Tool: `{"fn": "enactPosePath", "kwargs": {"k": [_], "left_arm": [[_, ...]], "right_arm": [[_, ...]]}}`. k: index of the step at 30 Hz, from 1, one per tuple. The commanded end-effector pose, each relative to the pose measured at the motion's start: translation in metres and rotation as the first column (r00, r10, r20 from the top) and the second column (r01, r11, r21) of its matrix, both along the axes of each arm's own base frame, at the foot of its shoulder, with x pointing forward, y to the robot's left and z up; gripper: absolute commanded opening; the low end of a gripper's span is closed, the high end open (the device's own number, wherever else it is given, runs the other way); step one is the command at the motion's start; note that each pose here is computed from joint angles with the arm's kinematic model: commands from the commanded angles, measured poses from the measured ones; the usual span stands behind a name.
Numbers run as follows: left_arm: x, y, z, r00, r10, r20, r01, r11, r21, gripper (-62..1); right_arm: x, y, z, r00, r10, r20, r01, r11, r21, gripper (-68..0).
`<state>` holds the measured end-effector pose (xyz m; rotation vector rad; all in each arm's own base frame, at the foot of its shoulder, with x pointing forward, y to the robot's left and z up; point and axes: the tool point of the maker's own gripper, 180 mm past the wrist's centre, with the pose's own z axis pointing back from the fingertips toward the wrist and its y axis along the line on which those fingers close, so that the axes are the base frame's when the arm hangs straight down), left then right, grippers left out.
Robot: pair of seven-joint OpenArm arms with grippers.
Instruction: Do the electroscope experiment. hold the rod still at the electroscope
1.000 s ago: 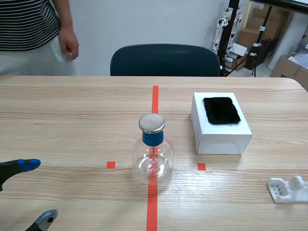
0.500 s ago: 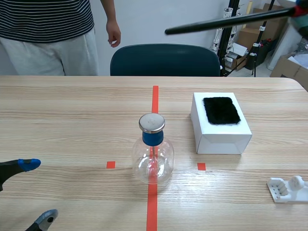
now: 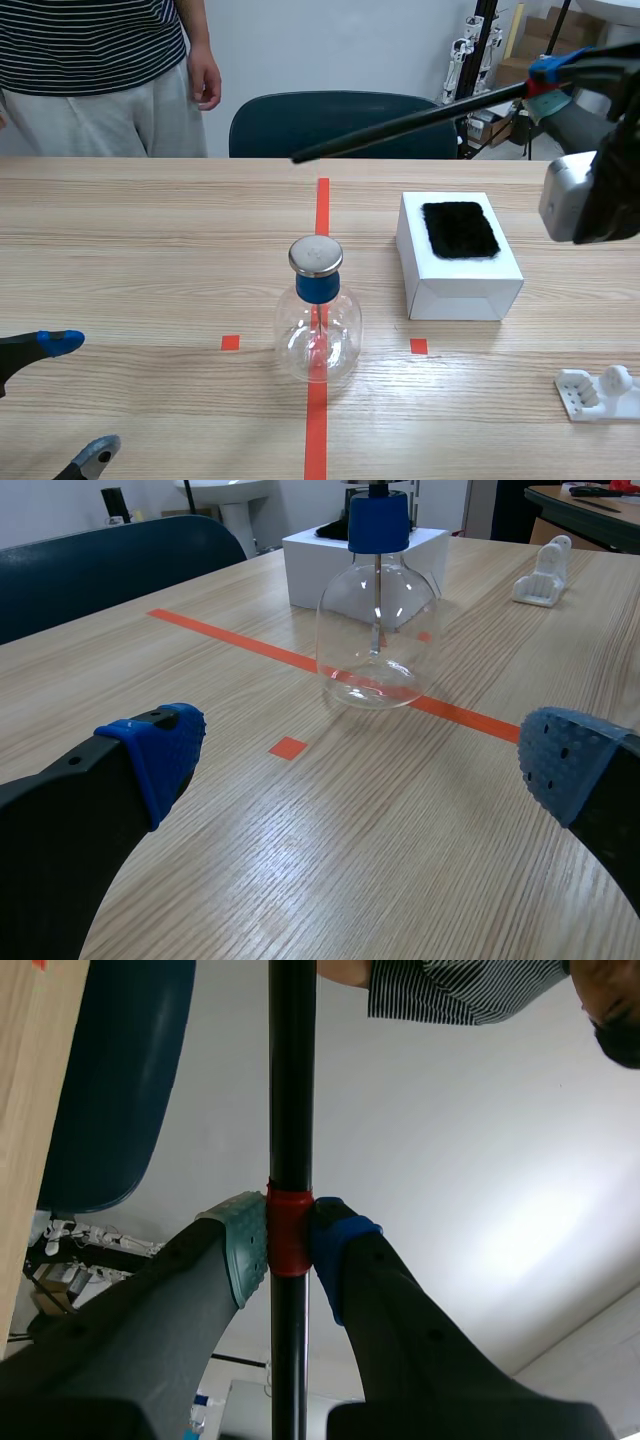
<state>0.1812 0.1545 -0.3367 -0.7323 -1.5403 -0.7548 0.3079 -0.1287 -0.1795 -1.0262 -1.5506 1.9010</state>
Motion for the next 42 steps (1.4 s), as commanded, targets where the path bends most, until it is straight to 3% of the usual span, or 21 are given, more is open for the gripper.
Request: {"fn": "enactPosePath", "kwargs": {"k": [1, 11, 18, 32, 42], "left_arm": [[0.003, 0.003, 0.015, 0.999, 0.003, 0.053, -0.001, 0.999, -0.037, 1.4], [0.003, 0.003, 0.015, 0.999, 0.003, 0.053, -0.001, 0.999, -0.037, 1.4], [0.003, 0.003, 0.015, 0.999, 0.003, 0.053, -0.001, 0.999, -0.037, 1.4], [0.003, 0.003, 0.015, 0.999, 0.003, 0.053, -0.001, 0.999, -0.037, 1.4], [0.003, 0.003, 0.015, 0.999, 0.003, 0.053, -0.001, 0.999, -0.037, 1.4]], "right_arm": [[0.006, -0.001, 0.015, 0.999, -0.002, 0.054, 0.002, 1.0, -0.008, -62.2], [0.002, 0.006, -0.001, 0.997, 0.027, 0.07, -0.018, 0.993, -0.116, -62.2], [-0.002, 0.009, -0.012, 0.997, 0.037, 0.074, -0.024, 0.986, -0.164, -62.2], [-0.004, 0.009, -0.016, 0.995, 0.04, 0.095, -0.019, 0.978, -0.207, -62.2], [-0.003, 0.006, -0.023, 0.997, 0.027, 0.073, -0.009, 0.972, -0.236, -62.2]]}}
